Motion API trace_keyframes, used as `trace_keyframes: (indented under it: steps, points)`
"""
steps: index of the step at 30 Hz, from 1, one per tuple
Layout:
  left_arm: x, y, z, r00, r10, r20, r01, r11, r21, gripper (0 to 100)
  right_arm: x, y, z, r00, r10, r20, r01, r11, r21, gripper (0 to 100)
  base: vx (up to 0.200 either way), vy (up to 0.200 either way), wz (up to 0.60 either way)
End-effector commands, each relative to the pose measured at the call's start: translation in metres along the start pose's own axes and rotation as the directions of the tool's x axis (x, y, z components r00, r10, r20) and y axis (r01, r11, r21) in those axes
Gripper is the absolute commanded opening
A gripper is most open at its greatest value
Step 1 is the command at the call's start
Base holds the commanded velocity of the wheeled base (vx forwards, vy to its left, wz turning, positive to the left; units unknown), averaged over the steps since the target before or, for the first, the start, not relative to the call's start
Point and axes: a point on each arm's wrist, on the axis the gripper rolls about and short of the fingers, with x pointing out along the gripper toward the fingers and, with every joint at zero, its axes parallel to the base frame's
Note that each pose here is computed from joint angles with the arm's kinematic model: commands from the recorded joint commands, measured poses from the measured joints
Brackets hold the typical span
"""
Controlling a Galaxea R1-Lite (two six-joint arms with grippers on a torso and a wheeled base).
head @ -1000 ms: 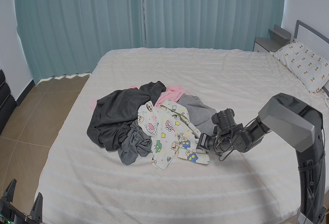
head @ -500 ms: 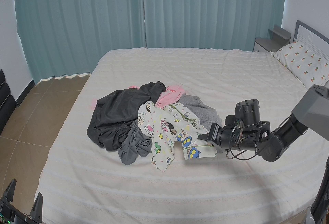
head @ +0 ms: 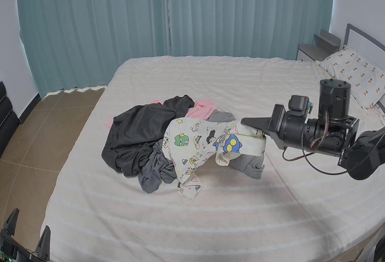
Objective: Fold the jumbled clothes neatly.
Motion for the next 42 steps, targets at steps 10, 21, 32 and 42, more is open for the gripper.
trace_keyframes:
  steps: [10,21,32,42]
  points:
    - [0.085,-0.012,0.124,0.879,-0.458,-0.132,0.456,0.889,-0.044,100,-0.027,0.098,0.058,0.960,0.258,0.108,-0.245,0.962,-0.117,0,0.000,0.000,0.00]
    - [0.154,-0.054,0.090,0.673,-0.656,-0.341,0.664,0.740,-0.113,100,-0.037,0.139,0.062,0.939,0.332,0.084,-0.317,0.936,-0.153,0,0.000,0.000,0.00]
    - [0.198,-0.089,0.032,0.548,-0.683,-0.483,0.702,0.690,-0.179,100,-0.046,0.149,0.058,0.929,0.363,0.072,-0.349,0.924,-0.157,0,0.000,0.000,0.00]
    - [0.212,-0.113,-0.017,0.445,-0.693,-0.567,0.726,0.650,-0.225,100,-0.040,0.151,0.054,0.937,0.347,0.042,-0.338,0.930,-0.142,0,0.000,0.000,0.00]
